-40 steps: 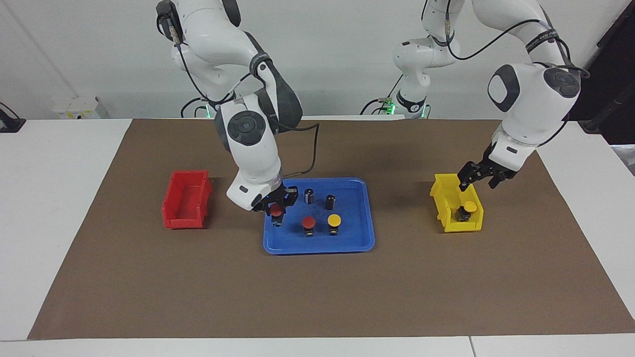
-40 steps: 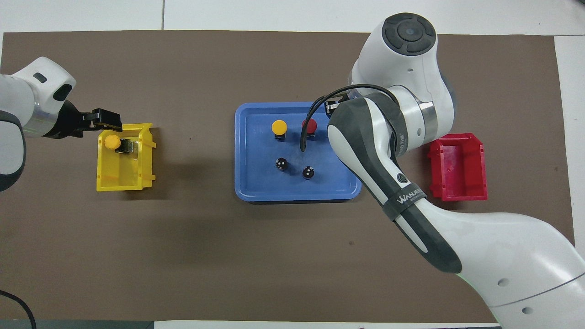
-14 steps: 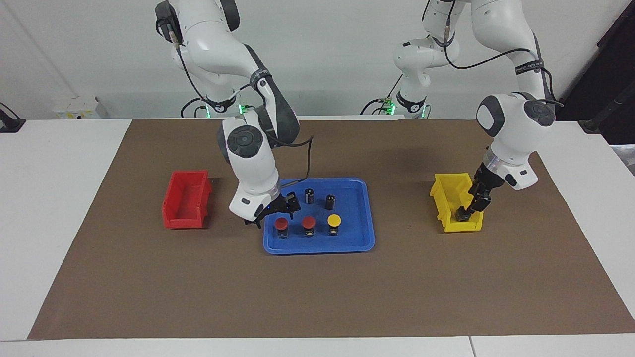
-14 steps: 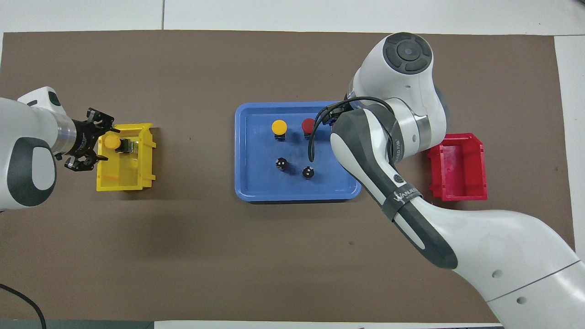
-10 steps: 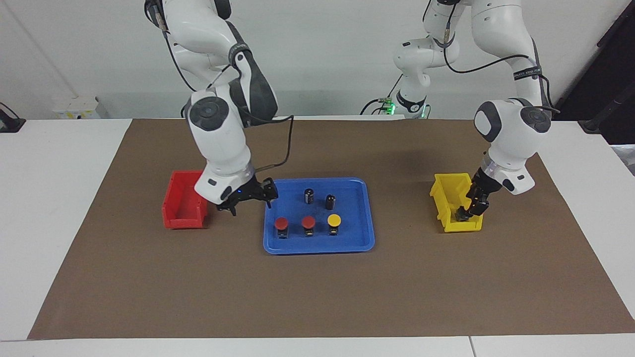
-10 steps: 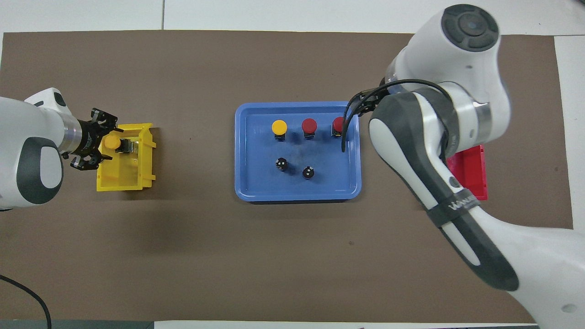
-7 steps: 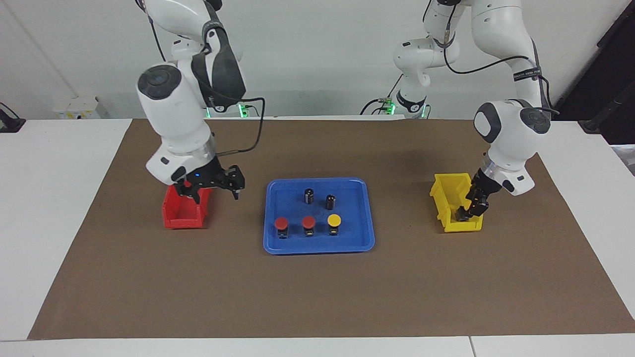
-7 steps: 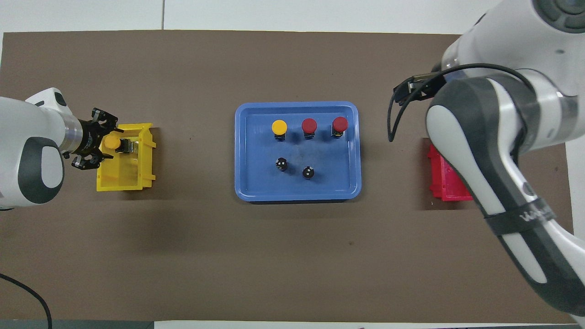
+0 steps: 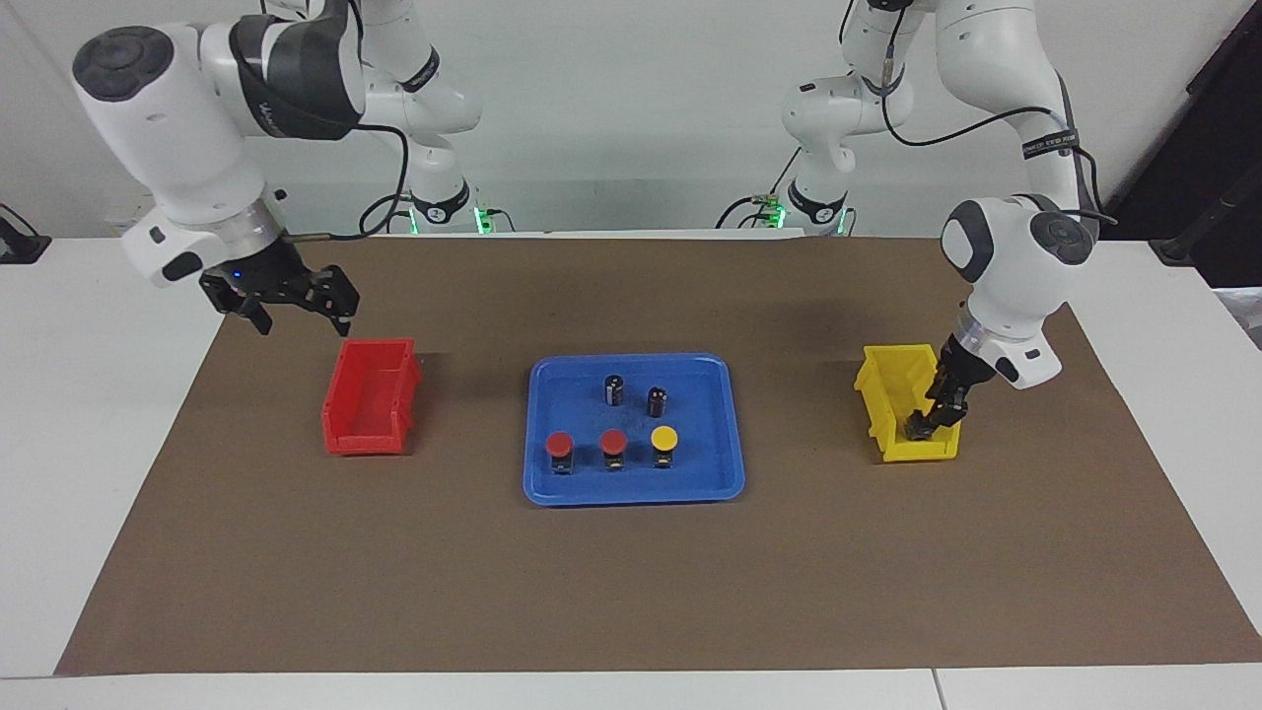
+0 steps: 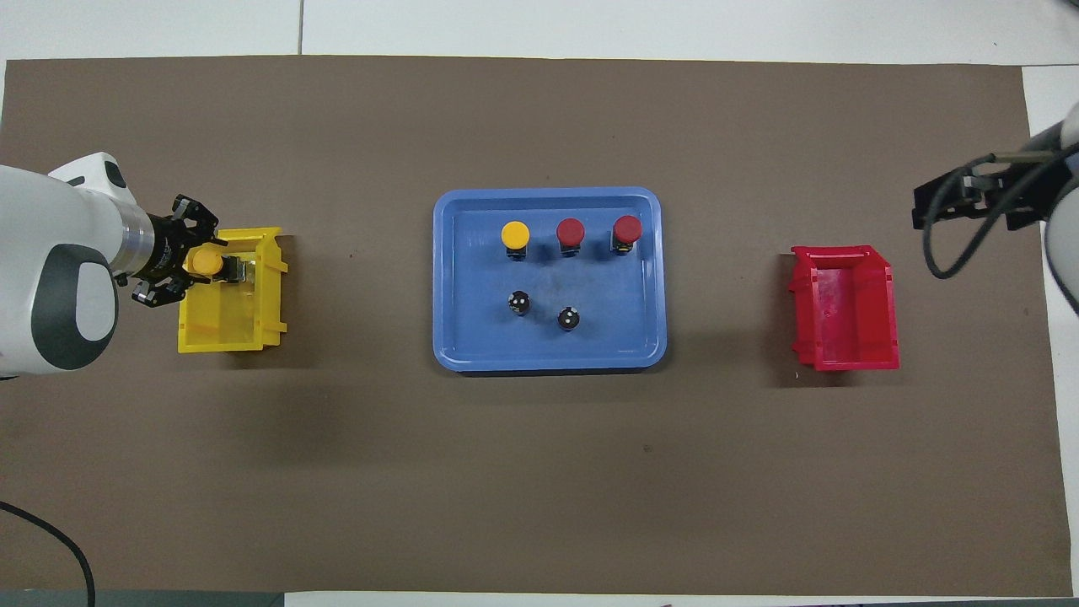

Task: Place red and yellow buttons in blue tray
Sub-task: 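Release the red button in the tray and withdraw the right gripper to rest, then carry the second yellow button into the blue tray with the left gripper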

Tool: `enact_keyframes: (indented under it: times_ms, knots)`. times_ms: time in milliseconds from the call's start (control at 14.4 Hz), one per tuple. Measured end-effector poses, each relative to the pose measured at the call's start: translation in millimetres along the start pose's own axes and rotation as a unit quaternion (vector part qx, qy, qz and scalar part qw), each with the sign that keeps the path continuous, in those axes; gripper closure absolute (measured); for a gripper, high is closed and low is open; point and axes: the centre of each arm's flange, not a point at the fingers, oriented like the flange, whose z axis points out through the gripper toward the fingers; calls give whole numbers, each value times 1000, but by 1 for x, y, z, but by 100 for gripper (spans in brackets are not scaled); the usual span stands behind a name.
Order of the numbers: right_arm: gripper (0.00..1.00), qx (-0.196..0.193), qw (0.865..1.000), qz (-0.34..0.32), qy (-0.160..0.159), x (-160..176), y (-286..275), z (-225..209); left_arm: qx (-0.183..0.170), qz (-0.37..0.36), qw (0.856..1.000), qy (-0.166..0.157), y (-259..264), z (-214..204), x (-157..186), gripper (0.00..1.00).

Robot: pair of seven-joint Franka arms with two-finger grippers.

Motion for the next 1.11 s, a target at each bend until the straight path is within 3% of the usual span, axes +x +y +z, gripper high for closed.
enact_keyframes:
  times_ms: [70,348,975,1114]
  knots:
    - [0,0,1000,4,-6,-13,10,-7,1,0,1000,0,0,0,0,49]
    - [0,2,999,30,-19,-42,38,-25,3,0,1000,-1,0,2,0,49]
    - [0,2,999,32,-10,-40,41,-26,6,-4,1000,-2,-2,5,4,49]
    - [0,2,1000,30,-9,-39,39,-26,6,-4,1000,-2,-2,6,4,54]
